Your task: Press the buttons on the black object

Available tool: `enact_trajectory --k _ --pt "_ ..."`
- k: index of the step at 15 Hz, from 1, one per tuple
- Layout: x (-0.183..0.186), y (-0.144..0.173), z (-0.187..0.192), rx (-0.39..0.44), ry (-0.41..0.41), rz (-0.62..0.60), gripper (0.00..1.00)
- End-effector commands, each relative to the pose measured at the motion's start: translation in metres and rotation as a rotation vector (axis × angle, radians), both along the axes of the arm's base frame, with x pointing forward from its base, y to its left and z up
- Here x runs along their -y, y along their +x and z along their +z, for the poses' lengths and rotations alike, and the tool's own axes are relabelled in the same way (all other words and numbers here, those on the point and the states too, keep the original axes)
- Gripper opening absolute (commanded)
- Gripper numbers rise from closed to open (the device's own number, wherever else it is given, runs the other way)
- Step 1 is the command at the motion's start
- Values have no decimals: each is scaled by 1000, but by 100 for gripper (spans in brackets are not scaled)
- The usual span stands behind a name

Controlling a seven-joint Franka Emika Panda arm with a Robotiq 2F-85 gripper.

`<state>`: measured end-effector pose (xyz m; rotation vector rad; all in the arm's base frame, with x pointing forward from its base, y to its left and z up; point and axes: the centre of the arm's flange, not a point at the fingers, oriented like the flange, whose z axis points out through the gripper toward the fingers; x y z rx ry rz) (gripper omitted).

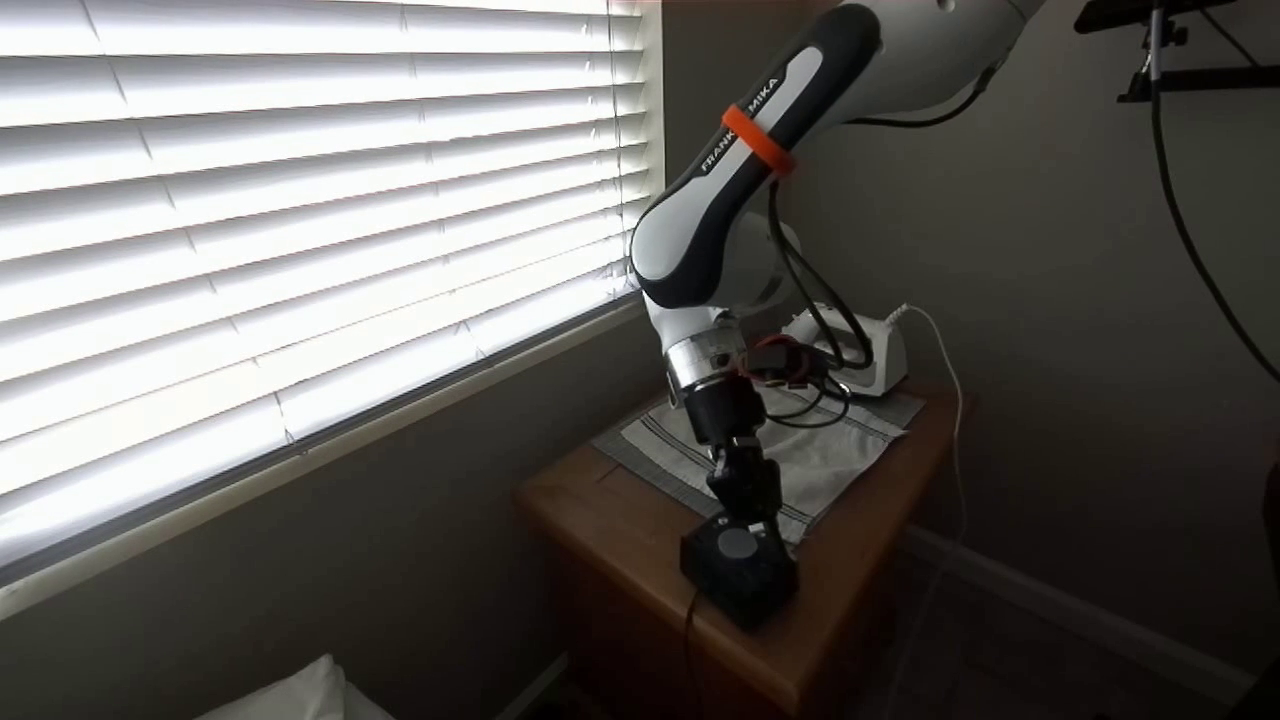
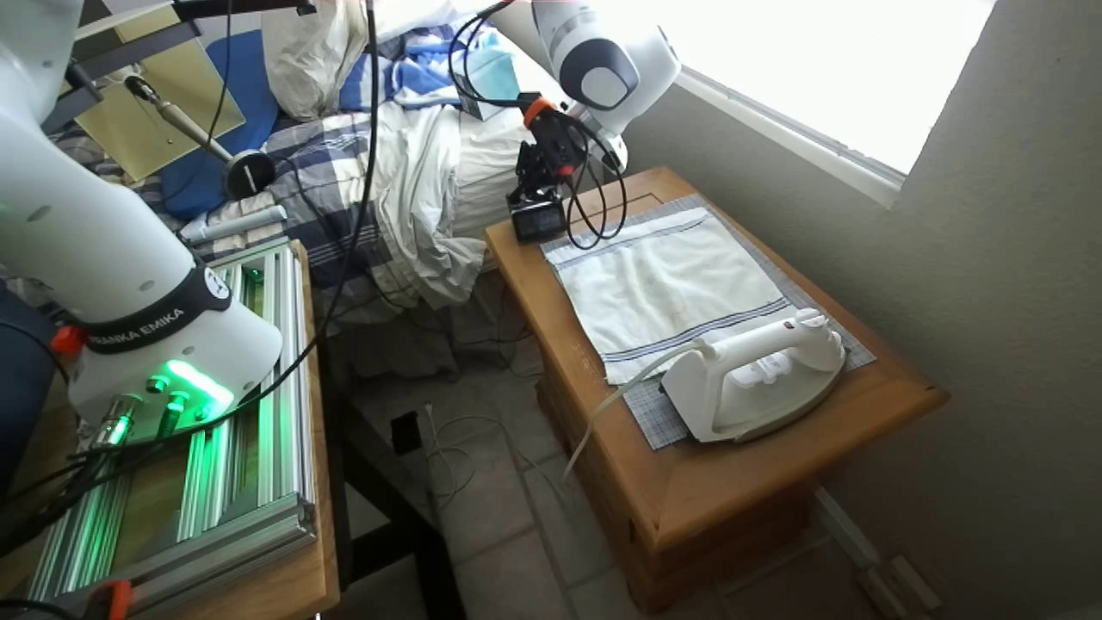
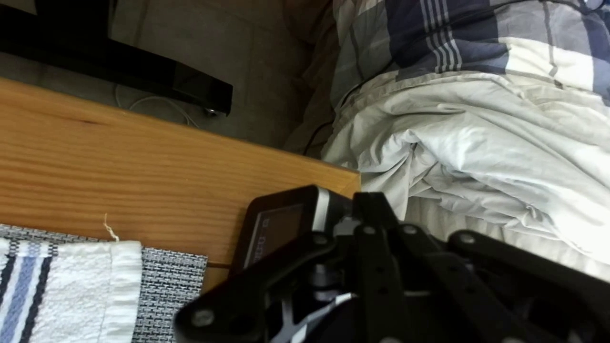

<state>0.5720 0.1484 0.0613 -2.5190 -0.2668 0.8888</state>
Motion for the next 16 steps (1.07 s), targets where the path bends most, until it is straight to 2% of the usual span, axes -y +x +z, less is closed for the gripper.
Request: enact_trajectory --k 1,5,9,16 --pt "-20 -5 14 19 -45 50 0" --pt "-42 -13 32 38 -64 72 0" --pt "-52 -10 56 103 -97 80 0" --pt "-18 9 87 227 -168 -1 0"
